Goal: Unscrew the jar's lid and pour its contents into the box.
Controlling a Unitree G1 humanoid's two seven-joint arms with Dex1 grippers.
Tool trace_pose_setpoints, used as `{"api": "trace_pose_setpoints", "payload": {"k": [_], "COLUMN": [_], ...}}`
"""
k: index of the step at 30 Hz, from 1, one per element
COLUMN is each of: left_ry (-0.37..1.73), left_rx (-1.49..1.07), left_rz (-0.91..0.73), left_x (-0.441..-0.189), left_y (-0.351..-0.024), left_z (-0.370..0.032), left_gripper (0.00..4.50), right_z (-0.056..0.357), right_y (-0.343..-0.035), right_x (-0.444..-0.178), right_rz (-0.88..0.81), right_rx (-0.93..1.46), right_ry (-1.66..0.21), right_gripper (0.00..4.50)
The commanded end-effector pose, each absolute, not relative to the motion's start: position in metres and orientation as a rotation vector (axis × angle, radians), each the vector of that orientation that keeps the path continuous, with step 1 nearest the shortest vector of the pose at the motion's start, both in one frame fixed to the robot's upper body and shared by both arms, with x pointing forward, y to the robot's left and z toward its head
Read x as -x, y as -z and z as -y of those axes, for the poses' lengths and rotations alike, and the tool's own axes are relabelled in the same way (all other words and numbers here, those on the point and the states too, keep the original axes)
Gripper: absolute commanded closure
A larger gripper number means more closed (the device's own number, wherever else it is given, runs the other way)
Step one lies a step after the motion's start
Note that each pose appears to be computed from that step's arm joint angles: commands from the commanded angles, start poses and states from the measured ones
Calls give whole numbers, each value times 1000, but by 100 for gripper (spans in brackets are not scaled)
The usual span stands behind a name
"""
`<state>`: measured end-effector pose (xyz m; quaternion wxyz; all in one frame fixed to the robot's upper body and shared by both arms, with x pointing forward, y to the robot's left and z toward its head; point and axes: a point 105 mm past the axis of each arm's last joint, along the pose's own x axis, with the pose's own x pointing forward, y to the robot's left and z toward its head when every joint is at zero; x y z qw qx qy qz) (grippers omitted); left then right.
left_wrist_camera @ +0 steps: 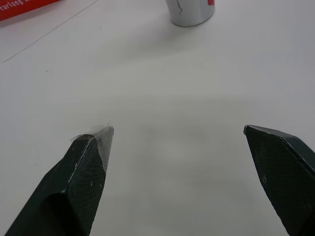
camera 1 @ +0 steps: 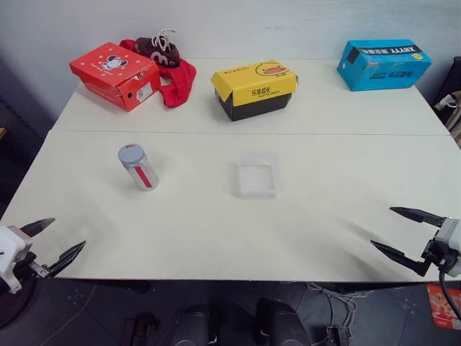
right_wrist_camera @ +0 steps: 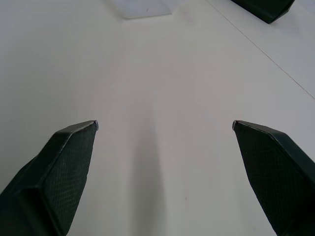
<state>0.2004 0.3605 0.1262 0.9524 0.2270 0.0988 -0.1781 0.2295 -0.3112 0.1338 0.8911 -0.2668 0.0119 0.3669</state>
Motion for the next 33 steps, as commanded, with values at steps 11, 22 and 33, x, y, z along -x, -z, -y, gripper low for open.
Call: {"api": "trace_pose_setpoints", "payload": {"k": [11, 22, 33], "left_ry": [-142, -306, -143], "left_rx": [-210, -57, -87], "left_rz": [45, 97, 167], "left_x": [-174, -174, -233], "left_y": [-155, -132, -151], "left_z": [-411, -374, -244], "left_gripper": [1, 1, 1], "right_z": [228, 184, 202], "right_y": [-178, -180, -162], "right_x": [-253, -251, -256], "right_rz": [340, 555, 492], "right_rx": [388, 289, 257], "right_ry": [-862, -973, -939], "right_gripper": [0, 0, 0]}}
